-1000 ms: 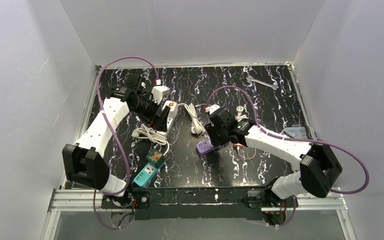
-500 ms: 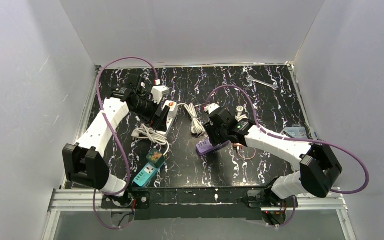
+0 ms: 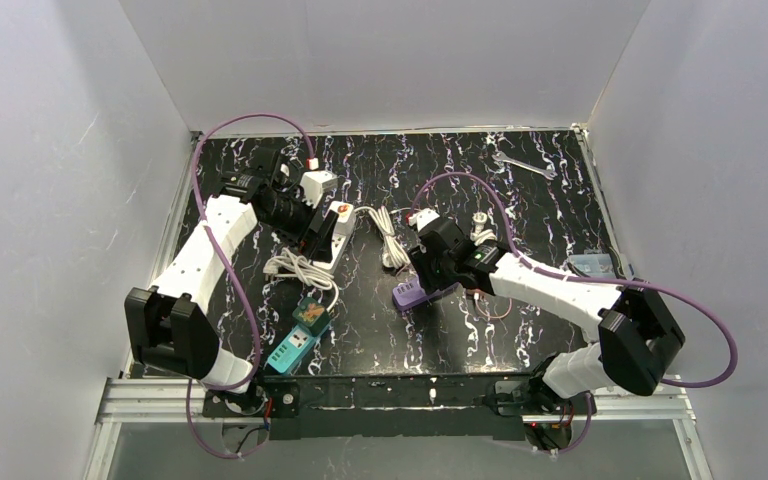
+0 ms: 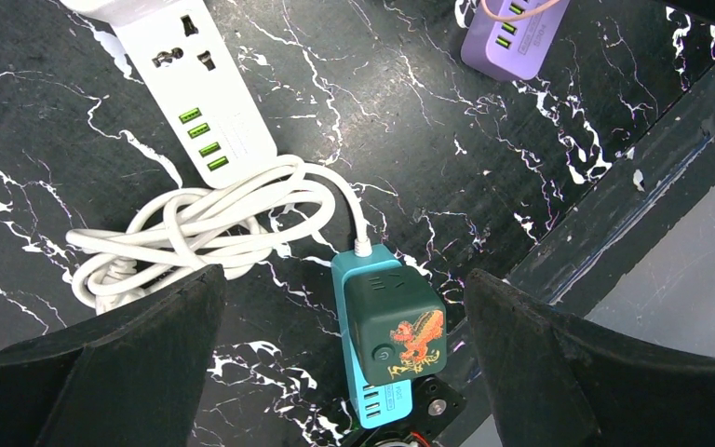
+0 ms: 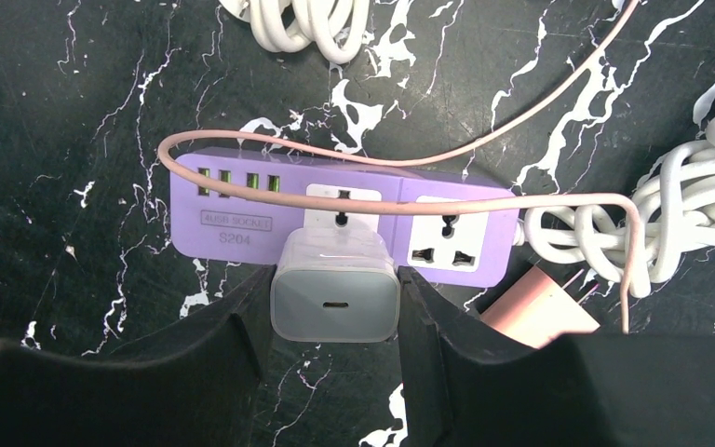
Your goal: Insert the plug
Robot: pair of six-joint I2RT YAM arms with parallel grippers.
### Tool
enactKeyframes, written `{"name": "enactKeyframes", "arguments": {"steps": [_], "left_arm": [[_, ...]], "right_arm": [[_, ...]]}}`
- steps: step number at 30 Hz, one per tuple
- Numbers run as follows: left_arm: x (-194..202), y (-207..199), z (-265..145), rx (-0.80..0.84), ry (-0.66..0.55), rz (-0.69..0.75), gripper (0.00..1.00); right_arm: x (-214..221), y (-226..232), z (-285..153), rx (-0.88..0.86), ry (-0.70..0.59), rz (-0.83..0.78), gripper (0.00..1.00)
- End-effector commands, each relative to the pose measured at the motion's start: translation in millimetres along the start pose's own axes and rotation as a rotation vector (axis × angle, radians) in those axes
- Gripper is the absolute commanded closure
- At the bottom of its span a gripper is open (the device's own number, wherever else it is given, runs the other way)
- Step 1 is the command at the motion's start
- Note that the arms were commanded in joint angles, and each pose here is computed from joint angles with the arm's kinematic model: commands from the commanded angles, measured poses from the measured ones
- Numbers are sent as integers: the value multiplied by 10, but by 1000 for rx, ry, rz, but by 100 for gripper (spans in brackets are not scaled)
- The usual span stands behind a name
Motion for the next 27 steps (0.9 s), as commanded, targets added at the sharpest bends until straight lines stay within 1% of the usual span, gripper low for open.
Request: {"name": "enactKeyframes", "arguments": {"steps": [1,14,27], "left_arm": [[26,-35,-90,-3,-22,0,2],[34,-22,-99,-8,-25,-3,2],[24,3,-110,-13,-33,-3,2]], "right_arm": [[-4,-11,8,13,-25,-10,91],[54,6,93,-3,-3,-15,91],[330,4,251,18,63,7,92]]}}
Point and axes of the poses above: each gripper's point midway between its finger pads, its own z axis out along the fingers, its own y axis along the line the jaws close on, x = y × z, the point moved 9 cm from there along -z, back along the fingers, and after that the axes turned 1 degree about -z, right-handed, at the moved point
